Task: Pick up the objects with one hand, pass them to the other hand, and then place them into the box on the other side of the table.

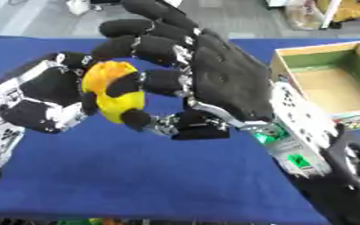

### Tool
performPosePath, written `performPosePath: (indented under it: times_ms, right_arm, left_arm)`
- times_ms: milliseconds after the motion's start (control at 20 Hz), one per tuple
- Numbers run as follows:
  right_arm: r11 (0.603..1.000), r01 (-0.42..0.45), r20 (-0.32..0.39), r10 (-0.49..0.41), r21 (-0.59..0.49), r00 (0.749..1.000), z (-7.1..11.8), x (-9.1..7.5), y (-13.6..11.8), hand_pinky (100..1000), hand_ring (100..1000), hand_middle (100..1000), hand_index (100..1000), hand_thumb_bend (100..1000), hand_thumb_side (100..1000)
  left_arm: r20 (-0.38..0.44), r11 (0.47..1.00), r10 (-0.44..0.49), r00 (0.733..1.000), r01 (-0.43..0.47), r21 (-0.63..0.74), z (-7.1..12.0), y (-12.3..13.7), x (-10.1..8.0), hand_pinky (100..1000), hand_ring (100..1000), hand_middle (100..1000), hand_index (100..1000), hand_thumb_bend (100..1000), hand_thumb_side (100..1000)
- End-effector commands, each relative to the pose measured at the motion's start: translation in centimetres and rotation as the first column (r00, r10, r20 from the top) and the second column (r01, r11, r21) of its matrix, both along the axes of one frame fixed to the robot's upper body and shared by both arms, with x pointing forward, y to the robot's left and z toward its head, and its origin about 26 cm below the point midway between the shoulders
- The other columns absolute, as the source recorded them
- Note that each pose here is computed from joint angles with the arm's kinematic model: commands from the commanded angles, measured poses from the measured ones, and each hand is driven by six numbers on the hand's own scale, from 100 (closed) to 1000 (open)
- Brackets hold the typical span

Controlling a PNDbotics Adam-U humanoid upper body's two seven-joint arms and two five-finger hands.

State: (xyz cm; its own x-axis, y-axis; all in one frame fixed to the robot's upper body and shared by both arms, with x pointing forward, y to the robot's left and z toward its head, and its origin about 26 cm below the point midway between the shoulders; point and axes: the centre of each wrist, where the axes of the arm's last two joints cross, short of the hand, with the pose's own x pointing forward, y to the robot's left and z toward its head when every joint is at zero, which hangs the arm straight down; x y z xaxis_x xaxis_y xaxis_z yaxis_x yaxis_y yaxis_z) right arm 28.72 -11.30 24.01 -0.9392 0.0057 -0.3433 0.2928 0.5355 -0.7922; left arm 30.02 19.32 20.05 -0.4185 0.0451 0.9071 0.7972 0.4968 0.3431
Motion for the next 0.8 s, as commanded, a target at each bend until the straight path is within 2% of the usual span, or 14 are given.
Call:
performPosePath:
  times_ms: [50,250,450,600,800]
  right_arm:
    - [0.999,-0.007,0.037,0.009,-0.053,0.999,1.1,-0.2,-0.4,1000,959,864,791,378,100]
    - [0.992,-0.005,0.068,0.014,-0.128,0.998,1.5,-0.2,-0.5,1000,1000,921,884,435,100]
    - [0.981,0.009,0.111,0.013,-0.196,0.994,2.0,-0.1,-0.6,1000,1000,971,951,423,100]
    - [0.972,0.024,0.146,0.011,-0.233,0.989,2.4,0.0,-0.7,1000,1000,989,963,396,100]
    - [0.974,0.033,0.168,0.006,-0.224,0.986,2.6,0.0,-0.9,1000,1000,975,913,344,100]
  left_arm:
    - [0.038,1.0,0.01,0.999,-0.01,0.01,0.9,0.4,-0.1,699,639,499,564,100,100]
    - [0.041,1.0,0.016,0.999,-0.016,0.014,0.9,0.4,-0.2,699,639,499,567,100,100]
    - [0.038,1.0,0.015,0.999,-0.015,0.01,0.8,0.4,-0.2,699,640,499,569,100,100]
    - [0.03,1.0,0.013,0.999,-0.013,0.002,0.8,0.3,-0.2,698,640,499,569,100,100]
    - [0.025,1.0,0.008,1.0,-0.008,-0.009,0.9,0.3,-0.3,696,641,499,570,100,100]
